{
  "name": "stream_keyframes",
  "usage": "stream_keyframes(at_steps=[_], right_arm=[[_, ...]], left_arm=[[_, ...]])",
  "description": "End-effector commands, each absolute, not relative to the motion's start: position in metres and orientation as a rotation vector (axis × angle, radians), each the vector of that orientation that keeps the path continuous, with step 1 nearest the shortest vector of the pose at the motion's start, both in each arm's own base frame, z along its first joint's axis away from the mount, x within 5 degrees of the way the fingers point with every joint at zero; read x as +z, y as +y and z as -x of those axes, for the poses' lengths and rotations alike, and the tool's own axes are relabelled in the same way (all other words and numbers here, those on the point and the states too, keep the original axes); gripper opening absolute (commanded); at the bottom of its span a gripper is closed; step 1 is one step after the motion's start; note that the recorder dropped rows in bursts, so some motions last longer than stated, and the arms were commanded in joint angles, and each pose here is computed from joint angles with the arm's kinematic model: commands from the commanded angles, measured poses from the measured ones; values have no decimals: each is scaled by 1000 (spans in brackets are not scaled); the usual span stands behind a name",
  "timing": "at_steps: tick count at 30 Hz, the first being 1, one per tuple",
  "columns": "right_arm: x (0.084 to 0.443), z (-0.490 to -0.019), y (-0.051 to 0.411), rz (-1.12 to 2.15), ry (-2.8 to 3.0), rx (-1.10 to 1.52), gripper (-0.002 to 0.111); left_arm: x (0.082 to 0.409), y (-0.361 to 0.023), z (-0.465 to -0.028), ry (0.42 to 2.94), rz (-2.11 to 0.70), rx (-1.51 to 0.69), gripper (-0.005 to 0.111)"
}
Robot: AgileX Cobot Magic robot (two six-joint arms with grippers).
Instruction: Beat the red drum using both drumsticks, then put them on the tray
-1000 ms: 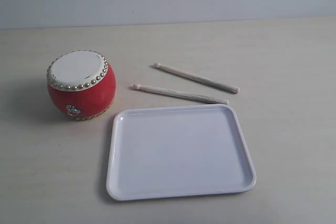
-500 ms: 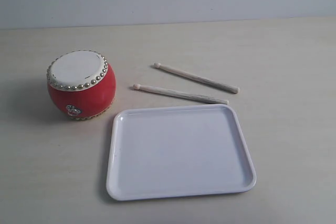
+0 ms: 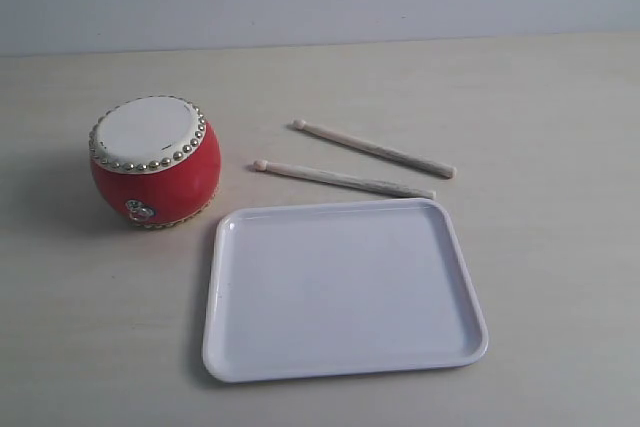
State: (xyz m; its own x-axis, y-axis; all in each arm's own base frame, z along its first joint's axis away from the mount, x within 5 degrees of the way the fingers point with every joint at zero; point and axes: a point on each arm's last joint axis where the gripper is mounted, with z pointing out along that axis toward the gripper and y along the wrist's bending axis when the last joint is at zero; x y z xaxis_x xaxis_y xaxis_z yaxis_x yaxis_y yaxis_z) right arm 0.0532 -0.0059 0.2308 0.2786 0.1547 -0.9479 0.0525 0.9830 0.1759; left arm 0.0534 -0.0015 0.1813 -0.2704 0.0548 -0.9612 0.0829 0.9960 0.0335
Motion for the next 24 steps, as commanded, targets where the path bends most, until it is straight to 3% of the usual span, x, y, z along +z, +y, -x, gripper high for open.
stream_keyframes(at_steps=[1, 8, 17, 20, 24], right_arm=[[245, -47, -9, -278, 1085, 174, 0], [258, -38, -14, -343, 892, 232, 0], [261, -37, -16, -480, 833, 489, 0], [277, -42, -14, -615, 918, 663, 0], [303, -68, -11, -603, 1135, 580, 0]], left_arm=[[181, -2, -53, 1839, -99, -41, 0], [181, -2, -53, 1839, -99, -41, 0], [181, -2, -53, 1839, -99, -41, 0], [181, -2, -53, 1839, -99, -41, 0], [181, -2, -53, 1839, -99, -41, 0]])
